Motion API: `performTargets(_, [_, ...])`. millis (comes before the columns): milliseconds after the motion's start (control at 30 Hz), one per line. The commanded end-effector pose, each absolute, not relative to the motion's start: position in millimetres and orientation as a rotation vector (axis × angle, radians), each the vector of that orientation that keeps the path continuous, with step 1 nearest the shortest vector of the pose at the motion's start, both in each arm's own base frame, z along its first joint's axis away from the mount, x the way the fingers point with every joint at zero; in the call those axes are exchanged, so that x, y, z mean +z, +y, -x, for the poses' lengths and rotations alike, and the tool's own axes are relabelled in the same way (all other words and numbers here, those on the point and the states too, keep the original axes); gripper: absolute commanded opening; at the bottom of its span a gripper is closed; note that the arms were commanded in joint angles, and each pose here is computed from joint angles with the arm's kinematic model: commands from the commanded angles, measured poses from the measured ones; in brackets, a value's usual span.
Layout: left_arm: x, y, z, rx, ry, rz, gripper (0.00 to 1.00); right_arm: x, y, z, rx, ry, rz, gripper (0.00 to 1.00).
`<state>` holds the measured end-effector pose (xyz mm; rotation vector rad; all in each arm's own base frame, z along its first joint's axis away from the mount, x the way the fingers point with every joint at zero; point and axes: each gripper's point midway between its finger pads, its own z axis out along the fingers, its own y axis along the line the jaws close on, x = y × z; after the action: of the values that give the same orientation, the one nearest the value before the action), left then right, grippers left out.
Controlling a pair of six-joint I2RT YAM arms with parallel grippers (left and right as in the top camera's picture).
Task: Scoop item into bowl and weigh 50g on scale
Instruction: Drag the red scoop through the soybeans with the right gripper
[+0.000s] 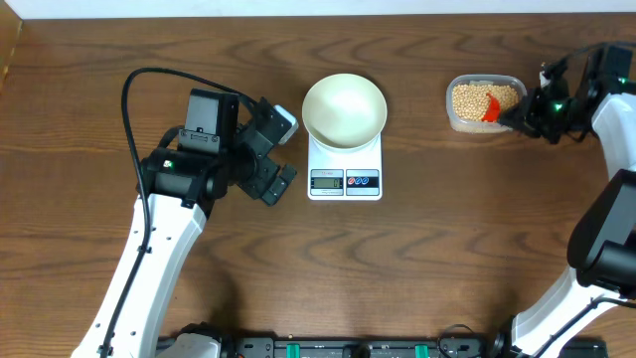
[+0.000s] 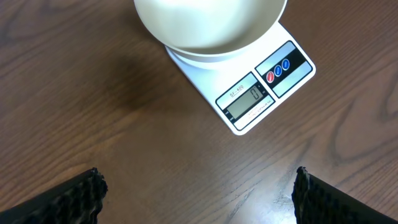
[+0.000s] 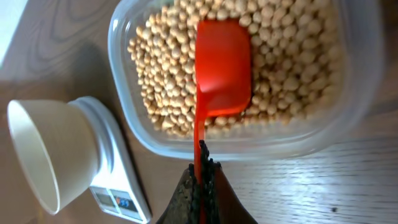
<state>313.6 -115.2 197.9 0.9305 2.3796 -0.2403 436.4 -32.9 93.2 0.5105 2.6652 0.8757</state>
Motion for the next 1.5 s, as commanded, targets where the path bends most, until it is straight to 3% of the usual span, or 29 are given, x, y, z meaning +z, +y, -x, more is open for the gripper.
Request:
performTargets(0, [197.0, -114.1, -315.0, -0.239, 2.389, -0.916, 0.98, 83.7, -21.7, -425.8, 0.994, 2.673, -0.551, 0.01])
performTargets(1467, [197.0, -114.1, -315.0, -0.239, 2.389, -0.916, 0.98, 137.0, -63.6, -425.7, 1.348, 2.301, -0.450, 0.01])
